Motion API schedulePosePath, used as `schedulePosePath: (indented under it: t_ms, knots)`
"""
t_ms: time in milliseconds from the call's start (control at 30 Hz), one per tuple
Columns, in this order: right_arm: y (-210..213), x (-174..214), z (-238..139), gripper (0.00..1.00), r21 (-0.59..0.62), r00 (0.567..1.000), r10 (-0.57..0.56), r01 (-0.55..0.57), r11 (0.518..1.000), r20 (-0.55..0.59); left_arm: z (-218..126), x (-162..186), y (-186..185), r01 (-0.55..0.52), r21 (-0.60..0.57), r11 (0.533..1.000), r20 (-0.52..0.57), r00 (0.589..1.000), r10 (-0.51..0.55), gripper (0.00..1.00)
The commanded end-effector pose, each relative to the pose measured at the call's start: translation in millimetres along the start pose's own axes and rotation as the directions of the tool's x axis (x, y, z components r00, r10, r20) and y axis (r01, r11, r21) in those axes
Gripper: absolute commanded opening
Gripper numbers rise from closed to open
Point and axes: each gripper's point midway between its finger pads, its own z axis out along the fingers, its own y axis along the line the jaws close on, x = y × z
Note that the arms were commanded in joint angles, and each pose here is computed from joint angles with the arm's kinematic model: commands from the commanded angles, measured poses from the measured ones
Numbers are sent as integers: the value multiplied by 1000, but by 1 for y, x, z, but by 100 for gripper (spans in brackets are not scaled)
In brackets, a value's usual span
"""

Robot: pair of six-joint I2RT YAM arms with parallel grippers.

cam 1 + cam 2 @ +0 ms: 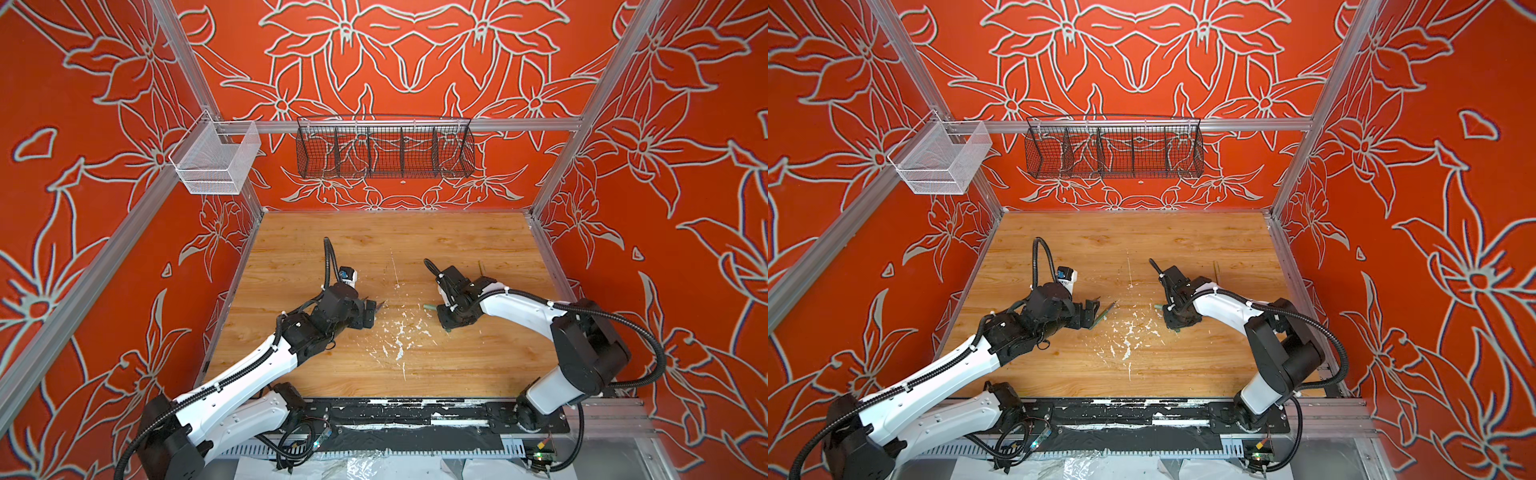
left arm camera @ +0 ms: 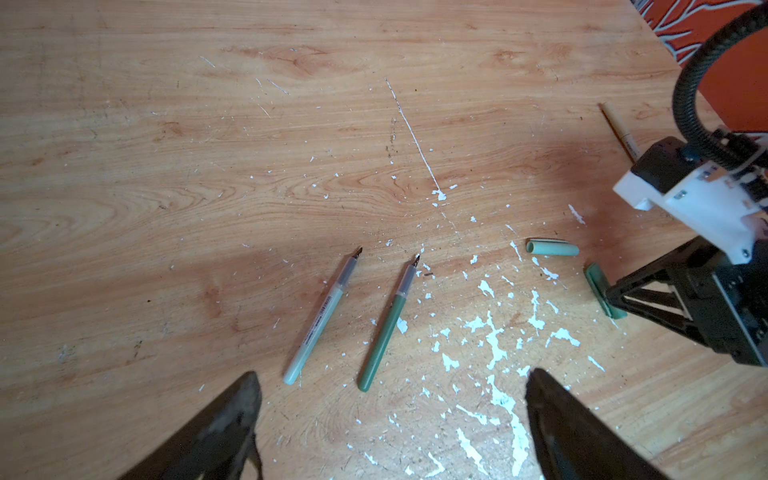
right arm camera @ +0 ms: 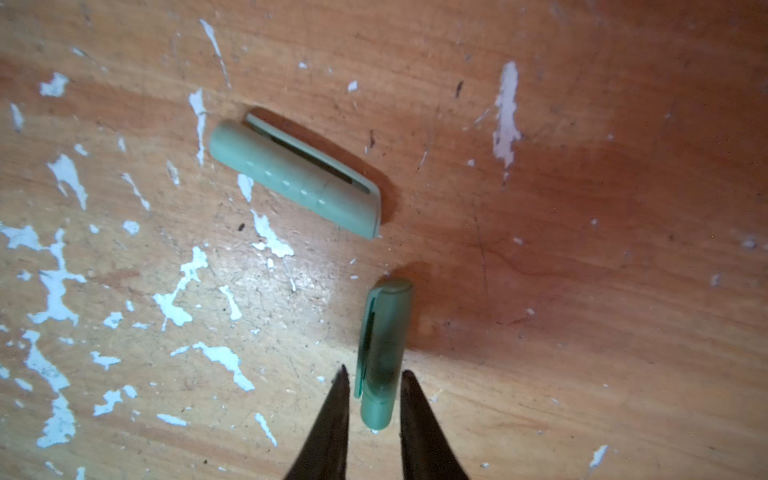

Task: Insert the pens into the pen caps
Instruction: 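Close the right gripper on the darker green cap, then lift the green cap with the right gripper while the left moves toward the pens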

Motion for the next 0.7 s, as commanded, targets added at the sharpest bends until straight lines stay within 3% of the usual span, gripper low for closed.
schedulePosePath:
  t_ms: [0,667]
  knots:
    - [-8,-5,4,23,27,1000,21,-22,999,17,-1,1,5,16,-20,1000,3,1000,-16,97]
    - [-14,4,22,23,26,999,29,-28,999,-25,1,2,4,14,-20,1000,-8,1000,-14,97]
